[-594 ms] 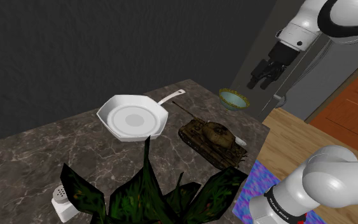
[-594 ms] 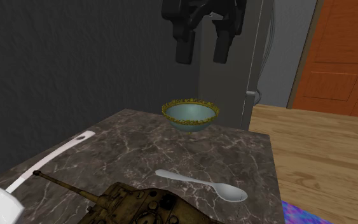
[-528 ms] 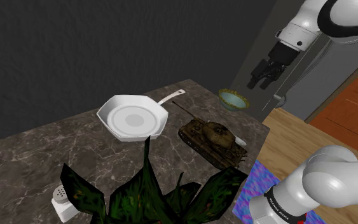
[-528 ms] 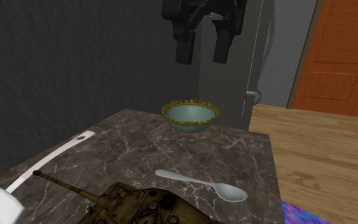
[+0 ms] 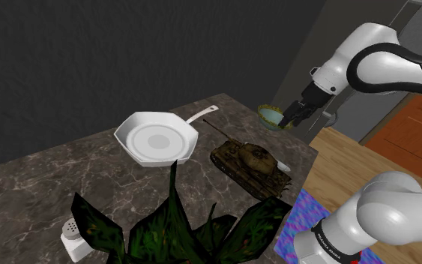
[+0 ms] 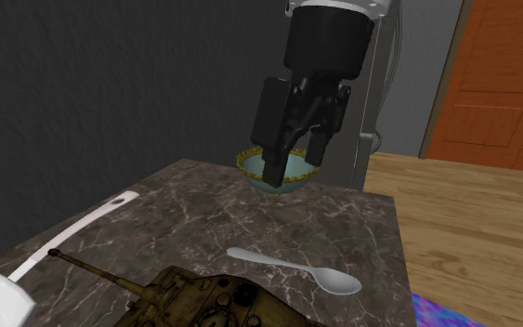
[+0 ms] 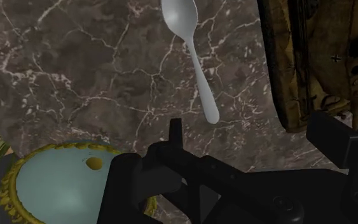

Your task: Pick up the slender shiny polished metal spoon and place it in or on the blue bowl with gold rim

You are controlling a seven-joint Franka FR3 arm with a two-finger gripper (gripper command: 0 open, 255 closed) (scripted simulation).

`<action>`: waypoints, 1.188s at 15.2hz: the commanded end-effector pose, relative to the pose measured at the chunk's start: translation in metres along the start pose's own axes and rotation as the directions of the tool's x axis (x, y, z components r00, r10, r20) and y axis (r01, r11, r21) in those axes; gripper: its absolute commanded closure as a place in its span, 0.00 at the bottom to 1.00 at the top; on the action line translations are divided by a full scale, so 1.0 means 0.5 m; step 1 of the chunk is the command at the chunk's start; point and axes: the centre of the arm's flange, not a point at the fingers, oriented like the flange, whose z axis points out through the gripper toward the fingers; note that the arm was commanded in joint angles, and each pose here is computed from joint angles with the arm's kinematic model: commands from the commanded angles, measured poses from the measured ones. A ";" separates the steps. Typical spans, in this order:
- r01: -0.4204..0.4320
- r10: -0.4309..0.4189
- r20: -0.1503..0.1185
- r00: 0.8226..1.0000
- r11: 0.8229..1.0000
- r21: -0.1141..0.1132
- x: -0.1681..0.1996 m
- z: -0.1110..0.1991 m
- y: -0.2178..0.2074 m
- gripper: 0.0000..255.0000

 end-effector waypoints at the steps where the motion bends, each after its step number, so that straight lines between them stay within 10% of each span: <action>1: 0.018 -0.018 -0.022 1.000 1.000 0.008 -0.013 0.048 0.009 0.00; 8: 0.074 -0.071 -0.084 0.994 0.997 0.032 -0.036 0.218 0.042 0.00; 18: 0.074 -0.071 -0.084 0.994 0.997 0.032 -0.030 0.298 0.039 0.00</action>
